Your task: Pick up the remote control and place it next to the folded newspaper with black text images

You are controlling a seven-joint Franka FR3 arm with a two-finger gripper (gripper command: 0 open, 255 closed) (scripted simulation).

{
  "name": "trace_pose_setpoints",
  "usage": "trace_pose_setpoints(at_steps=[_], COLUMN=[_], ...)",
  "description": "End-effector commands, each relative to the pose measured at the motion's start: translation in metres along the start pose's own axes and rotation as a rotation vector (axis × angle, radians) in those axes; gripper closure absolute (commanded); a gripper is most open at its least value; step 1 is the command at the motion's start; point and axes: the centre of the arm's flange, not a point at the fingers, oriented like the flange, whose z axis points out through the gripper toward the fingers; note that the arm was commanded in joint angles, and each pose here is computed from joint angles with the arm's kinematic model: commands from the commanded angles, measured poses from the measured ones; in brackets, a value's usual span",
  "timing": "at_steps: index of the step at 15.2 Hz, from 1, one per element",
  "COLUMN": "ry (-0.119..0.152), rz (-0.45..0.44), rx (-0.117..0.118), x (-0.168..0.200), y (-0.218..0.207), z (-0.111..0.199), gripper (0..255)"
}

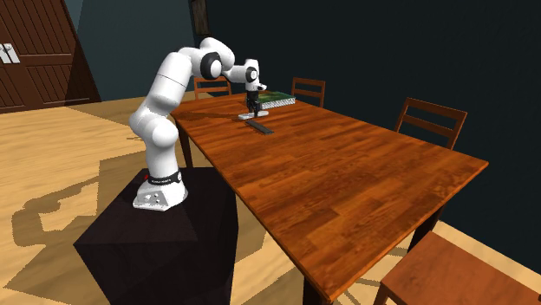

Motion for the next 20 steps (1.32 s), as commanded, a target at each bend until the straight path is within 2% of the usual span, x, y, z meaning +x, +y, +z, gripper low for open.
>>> trace_pose_setpoints(at_steps=[1,6,7,12,16,20], ry=[0.001,0.001,0.001,0.001,0.001,0.001], rz=[0.000,0.000,0.000,0.000,0.000,0.000], rx=[0.000,0.000,0.000,0.000,0.000,0.000], x=[0.000,0.000,0.000,0.000,0.000,0.000], y=[0.000,0.000,0.000,0.000,0.000,0.000], z=[0.001,0.001,0.001,0.001,-0.049,-0.049], gripper=[255,255,0,0,0,0])
